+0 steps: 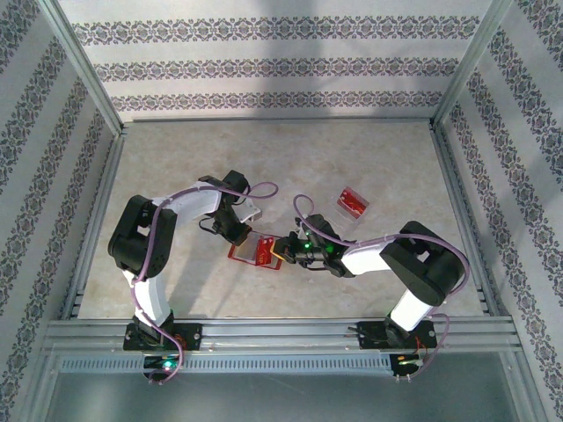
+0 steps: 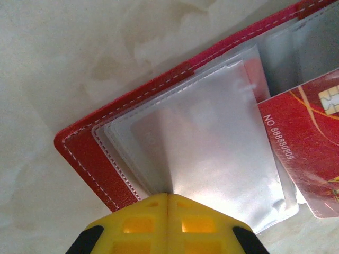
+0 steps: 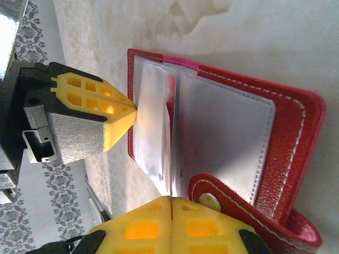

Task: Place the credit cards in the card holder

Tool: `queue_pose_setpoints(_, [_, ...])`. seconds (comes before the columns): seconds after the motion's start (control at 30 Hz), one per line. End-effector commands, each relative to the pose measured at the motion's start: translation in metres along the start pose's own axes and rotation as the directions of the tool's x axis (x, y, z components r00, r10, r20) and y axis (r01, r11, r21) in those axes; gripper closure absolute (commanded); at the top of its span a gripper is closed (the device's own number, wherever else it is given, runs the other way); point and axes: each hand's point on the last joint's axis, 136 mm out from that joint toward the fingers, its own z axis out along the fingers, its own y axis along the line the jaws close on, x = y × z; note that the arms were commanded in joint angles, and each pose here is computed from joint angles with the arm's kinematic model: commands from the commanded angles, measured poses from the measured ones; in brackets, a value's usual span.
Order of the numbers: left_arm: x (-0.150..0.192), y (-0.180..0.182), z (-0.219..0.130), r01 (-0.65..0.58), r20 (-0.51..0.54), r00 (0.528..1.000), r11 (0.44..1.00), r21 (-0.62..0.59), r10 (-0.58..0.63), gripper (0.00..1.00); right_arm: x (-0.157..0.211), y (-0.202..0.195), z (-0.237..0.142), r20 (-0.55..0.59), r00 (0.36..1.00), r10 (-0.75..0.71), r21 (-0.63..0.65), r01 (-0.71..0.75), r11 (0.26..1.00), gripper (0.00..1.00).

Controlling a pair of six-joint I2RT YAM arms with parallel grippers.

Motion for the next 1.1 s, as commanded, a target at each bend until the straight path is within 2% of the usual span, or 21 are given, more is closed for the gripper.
queue_pose_setpoints(0.0, [0.005, 0.008, 0.006, 0.027, -0.03, 0.999, 1.0, -0.01, -0.028, 1.0, -0.006, 0.002, 0.002, 0.019, 1.0, -0.018, -0.007, 0.018, 1.0, 1.0])
queue_pose_setpoints(0.4, [0.005, 0.005, 0.004, 0.03, -0.015, 0.999, 1.0, -0.002, -0.03, 1.0, -0.016, -0.019, 0.004, 0.11, 0.994, -0.015, 0.052, 0.009, 0.999, 1.0])
queue_pose_setpoints(0.53, [0.003, 0.005, -0.001, 0.032, 0.001, 0.999, 0.999, -0.012, -0.032, 1.0, -0.019, -0.015, 0.005, 0.15, 0.989, -0.017, 0.045, 0.01, 0.999, 1.0])
queue_pose_setpoints(1.07, [0.004, 0.003, 0.001, 0.044, 0.003, 0.999, 0.999, 0.002, -0.044, 1.0, -0.007, -0.021, 0.019, 0.137, 0.991, 0.008, 0.055, -0.015, 0.998, 1.0])
